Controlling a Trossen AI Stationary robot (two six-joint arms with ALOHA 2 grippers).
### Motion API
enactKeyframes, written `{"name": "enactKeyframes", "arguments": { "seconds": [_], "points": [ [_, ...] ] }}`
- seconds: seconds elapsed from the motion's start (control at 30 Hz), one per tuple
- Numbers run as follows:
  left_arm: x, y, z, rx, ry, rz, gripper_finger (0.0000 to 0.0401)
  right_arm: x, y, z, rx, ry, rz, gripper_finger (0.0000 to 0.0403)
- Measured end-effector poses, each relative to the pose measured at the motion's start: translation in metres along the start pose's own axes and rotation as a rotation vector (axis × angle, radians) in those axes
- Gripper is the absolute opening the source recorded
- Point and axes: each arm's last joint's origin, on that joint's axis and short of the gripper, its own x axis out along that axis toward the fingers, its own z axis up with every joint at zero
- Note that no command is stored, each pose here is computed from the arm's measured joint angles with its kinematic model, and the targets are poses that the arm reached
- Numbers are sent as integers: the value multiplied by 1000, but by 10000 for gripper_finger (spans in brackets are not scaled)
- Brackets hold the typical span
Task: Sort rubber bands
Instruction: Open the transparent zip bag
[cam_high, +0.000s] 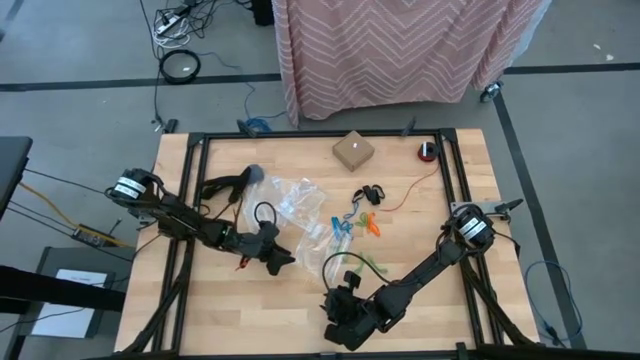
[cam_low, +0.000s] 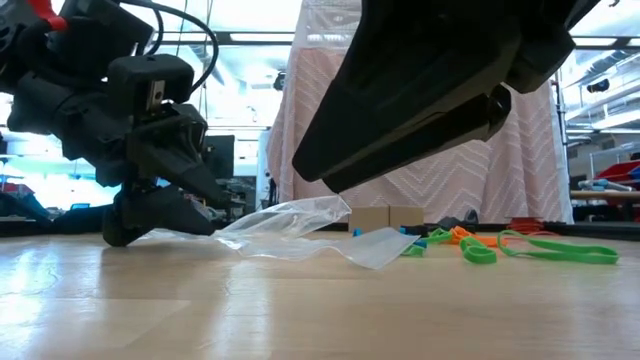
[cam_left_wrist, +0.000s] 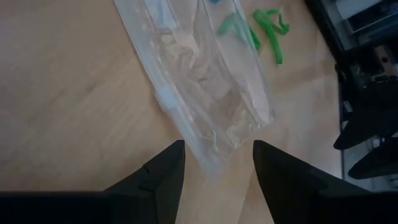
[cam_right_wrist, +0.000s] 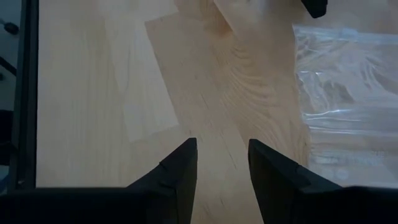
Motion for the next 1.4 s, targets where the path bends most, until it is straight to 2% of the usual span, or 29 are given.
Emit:
{"name": "enactKeyframes", "arguments": {
  "seconds": [0.17, 0.33, 1.0, 1.17, 1.4],
  "points": [
    [8, -10, 1, 51, 112, 78, 195, 0, 0, 0, 0, 0, 0, 132],
    [10, -14, 4, 36, 136, 93, 193, 0, 0, 0, 1, 0, 1, 132],
    [20, -13, 10, -16, 92, 61, 181, -1, 4, 1, -8, -17, 25, 131],
    [20, -14, 10, -17, 86, 55, 141, -1, 4, 1, -6, -19, 27, 130],
    [21, -15, 11, 21, 59, 37, 33, -1, 4, 1, -3, -22, 30, 117]
  ]
}}
